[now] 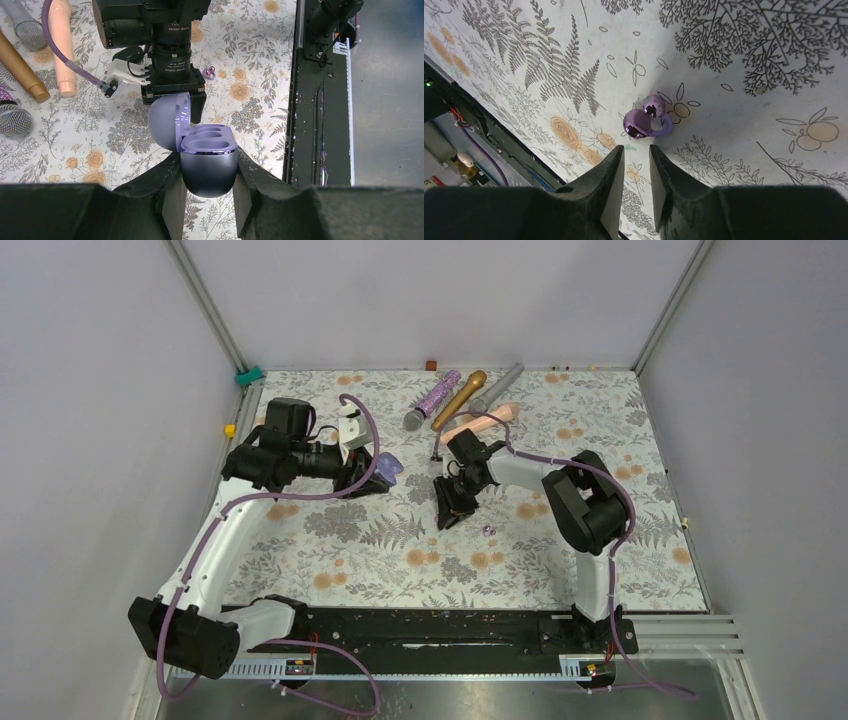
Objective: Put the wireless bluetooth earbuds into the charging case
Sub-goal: Adjust the earbud at the center of the board.
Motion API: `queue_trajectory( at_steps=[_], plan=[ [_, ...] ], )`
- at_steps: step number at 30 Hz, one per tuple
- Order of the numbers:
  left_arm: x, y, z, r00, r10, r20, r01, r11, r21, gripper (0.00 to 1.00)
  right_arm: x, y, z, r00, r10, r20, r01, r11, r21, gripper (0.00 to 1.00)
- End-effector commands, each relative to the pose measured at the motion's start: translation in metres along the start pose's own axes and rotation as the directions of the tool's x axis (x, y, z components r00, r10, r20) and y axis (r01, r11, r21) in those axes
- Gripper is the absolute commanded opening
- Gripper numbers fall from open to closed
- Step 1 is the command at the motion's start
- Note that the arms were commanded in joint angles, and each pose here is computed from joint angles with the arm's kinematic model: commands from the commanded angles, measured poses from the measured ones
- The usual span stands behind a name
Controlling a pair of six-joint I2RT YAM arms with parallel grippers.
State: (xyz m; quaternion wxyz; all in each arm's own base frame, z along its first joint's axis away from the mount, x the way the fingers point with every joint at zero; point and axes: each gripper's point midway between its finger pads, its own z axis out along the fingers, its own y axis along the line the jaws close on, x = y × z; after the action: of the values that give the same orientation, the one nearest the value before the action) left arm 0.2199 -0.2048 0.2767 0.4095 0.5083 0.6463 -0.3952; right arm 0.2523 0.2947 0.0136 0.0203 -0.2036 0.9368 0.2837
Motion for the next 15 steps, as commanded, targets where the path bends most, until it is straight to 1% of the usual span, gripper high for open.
queue_trajectory(
  at_steps=[1, 8, 15],
  plan=[
    [-0.007, 0.002, -0.002, 0.998, 0.063, 0.027, -0.063, 0.998, -0.013, 0.00, -0.013, -0.002, 0.004, 1.000, 0.001, 0.023, -0.002, 1.000, 0.021, 0.32],
    [-0.008, 0.002, -0.002, 0.998, 0.060, 0.028, -0.060, 0.998, -0.010, 0.00, -0.026, -0.014, 0.001, 0.998, 0.000, 0.070, -0.008, 0.993, 0.115, 0.32],
    [-0.008, 0.002, -0.002, 0.998, 0.061, 0.029, -0.060, 0.998, -0.011, 0.00, -0.036, -0.020, -0.006, 0.994, -0.024, 0.106, 0.005, 0.986, 0.167, 0.32]
  ],
)
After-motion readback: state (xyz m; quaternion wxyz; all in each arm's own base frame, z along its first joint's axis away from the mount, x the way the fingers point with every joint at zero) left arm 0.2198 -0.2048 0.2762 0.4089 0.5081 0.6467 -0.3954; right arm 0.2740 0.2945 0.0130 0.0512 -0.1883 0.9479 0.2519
